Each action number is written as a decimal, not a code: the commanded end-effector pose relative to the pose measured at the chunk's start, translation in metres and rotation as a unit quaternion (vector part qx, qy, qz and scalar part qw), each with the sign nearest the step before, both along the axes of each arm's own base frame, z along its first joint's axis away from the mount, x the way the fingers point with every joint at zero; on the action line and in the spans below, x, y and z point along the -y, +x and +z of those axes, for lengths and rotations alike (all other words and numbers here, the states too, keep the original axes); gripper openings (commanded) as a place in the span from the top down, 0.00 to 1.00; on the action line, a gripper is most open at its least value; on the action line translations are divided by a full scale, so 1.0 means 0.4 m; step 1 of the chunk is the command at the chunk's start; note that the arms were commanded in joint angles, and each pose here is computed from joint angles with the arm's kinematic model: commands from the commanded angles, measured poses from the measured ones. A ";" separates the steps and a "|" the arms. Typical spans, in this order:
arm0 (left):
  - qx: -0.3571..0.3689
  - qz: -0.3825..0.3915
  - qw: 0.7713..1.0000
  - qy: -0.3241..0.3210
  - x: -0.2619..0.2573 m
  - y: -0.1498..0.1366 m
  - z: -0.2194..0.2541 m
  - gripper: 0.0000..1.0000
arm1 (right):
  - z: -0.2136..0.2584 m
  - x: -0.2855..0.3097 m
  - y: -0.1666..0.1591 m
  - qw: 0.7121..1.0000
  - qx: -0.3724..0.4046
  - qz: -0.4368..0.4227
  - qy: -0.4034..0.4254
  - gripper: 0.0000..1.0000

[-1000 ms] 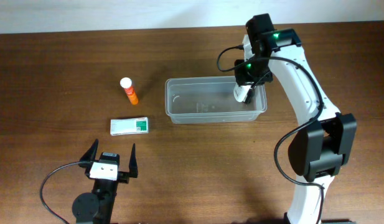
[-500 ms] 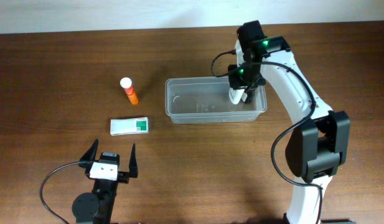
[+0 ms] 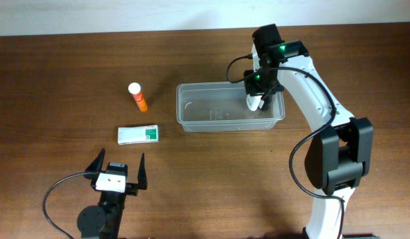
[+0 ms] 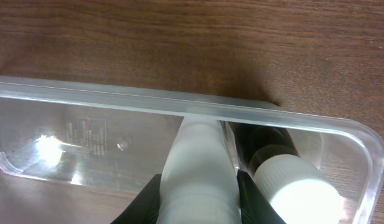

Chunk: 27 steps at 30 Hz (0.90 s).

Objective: Pack container
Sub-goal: 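Lower the spray bottle into the container beside the brown bottle, release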

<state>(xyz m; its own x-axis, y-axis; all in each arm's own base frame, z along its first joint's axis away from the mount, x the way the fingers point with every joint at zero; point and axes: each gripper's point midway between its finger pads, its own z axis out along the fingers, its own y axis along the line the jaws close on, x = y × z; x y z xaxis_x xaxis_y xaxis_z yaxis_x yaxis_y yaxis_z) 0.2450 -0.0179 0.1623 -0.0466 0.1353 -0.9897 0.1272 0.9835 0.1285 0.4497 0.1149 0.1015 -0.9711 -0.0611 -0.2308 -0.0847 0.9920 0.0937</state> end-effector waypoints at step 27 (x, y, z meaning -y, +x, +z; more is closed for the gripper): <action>0.002 0.004 1.000 0.008 -0.005 0.000 -0.003 0.01 | -0.013 -0.004 -0.009 1.000 -0.001 -0.003 -0.001 0.79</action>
